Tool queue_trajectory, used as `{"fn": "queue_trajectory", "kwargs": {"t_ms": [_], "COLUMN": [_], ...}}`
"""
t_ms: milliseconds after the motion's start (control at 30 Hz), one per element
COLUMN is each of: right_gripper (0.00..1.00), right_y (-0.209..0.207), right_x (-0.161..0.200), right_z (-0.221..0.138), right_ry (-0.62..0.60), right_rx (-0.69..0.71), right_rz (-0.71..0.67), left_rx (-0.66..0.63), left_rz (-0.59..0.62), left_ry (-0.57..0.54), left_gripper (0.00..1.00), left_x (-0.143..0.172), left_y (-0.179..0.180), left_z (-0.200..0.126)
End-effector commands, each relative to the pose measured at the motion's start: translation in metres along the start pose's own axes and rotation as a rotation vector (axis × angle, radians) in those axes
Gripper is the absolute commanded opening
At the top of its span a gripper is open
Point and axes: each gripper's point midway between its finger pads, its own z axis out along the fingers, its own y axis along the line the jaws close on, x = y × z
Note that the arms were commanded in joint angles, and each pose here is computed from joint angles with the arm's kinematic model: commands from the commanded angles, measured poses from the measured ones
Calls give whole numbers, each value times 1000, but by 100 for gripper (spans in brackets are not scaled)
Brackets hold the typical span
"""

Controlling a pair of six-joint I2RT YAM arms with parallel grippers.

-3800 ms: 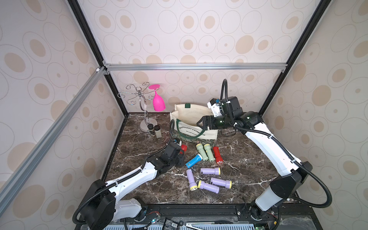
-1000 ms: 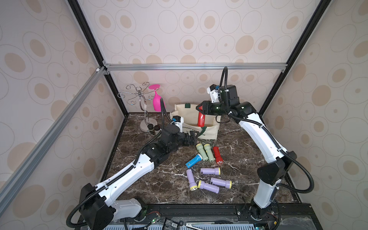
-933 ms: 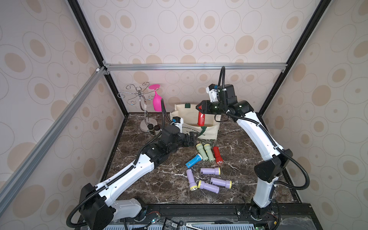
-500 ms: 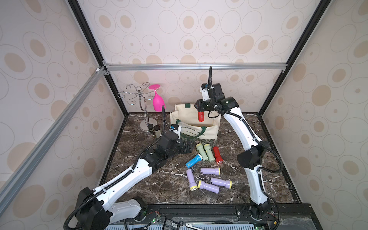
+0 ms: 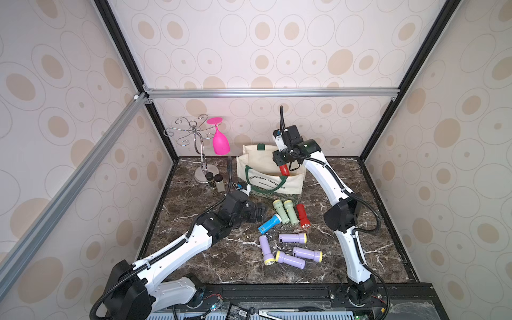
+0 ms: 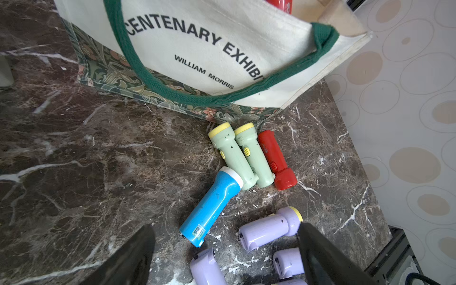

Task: Put the flashlights into the tote bags
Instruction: Place the flashlight in the canvas bag.

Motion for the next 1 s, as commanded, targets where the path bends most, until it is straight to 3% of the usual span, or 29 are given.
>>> {"fn": "queue_trajectory", "kwargs": {"t_ms": [0,200,367,633,800,967], "right_gripper": [4,8,17,42,62,72], "right_y": [0,2,3,10,12,13], "right_x": [15,24,28,29,19,3], "right_z": [12,18,21,19,-2,-30], "right_ry": [54,80,91,76,42,-9], "right_rx": [16,6,0,-25,-27,1], "right_rz": [-47,-65,-64,-25,-22,-33], "left_rx": [-19,-51,-49,-55,-54,-63], "left_rz": [-22,-27,-34,-31,-36,-27], "left_ry": [16,32,26,36,38,49], "left_gripper": [88,87,87,87,86,87], "left_x": [5,16,17,22,27,31], "left_y": [6,16,17,20,23,27], "left_z": [1,4,8,11,10,8]}}
